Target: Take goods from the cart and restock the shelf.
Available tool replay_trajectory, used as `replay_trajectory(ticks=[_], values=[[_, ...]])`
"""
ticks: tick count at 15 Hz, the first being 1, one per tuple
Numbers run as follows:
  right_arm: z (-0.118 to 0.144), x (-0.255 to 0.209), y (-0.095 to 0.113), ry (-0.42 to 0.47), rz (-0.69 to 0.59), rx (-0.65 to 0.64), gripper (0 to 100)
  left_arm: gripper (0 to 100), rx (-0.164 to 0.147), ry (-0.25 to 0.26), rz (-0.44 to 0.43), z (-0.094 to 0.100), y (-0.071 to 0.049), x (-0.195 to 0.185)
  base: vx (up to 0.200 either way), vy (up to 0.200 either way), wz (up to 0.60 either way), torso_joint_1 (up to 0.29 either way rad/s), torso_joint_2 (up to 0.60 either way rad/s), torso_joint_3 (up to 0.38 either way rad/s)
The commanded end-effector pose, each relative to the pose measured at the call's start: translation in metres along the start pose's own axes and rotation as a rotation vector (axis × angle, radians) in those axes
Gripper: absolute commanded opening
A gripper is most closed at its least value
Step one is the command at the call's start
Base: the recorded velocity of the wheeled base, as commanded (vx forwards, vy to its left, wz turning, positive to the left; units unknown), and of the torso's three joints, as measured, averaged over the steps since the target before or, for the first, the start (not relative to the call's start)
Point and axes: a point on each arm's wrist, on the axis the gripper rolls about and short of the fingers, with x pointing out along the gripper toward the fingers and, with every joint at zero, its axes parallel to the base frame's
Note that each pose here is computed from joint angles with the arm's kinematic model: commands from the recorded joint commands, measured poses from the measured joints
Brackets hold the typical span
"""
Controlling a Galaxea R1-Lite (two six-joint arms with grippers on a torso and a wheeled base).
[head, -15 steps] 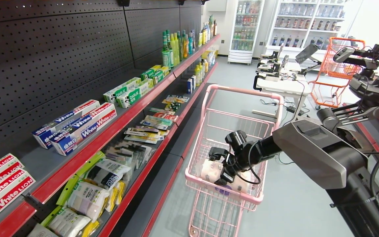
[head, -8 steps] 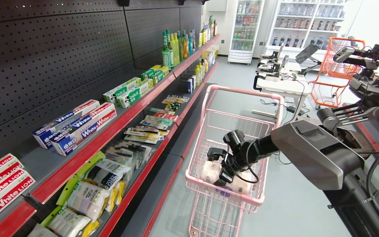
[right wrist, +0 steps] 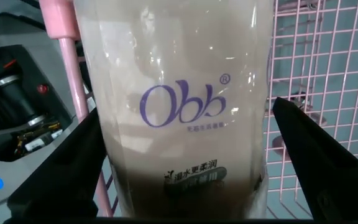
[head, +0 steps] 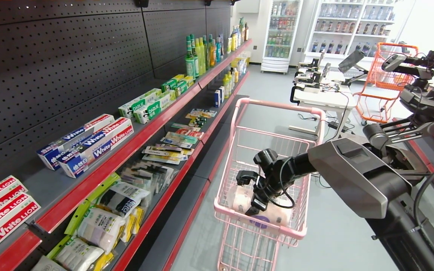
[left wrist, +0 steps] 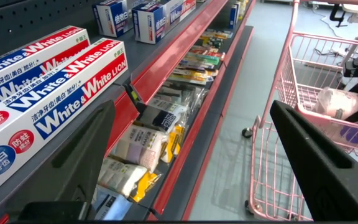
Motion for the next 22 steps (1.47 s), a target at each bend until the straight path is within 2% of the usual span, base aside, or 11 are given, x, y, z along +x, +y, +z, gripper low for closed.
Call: replay_trajectory(ticks=[1, 9, 22], values=[[0.0013, 0.0005, -0.0014, 0.006, 0.002, 0.001, 100, 100, 0.000, 0.001, 0.001, 0.0001, 0.0000, 0.0001, 0.000, 0.000, 0.00, 0.000, 0.00, 0.000], [0.0051, 0.0024, -0.0010, 0.096, 0.013, -0.002, 100, 100, 0.000, 0.001, 0.001, 0.0001, 0.0000, 0.0001, 0.000, 0.000, 0.00, 0.000, 0.00, 0.000], [0.0029, 0.0029, 0.0001, 0.098, 0.025, 0.008, 100, 100, 0.000, 0.001, 0.001, 0.0001, 0.0000, 0.0001, 0.000, 0.000, 0.00, -0.017, 0.04, 0.022]])
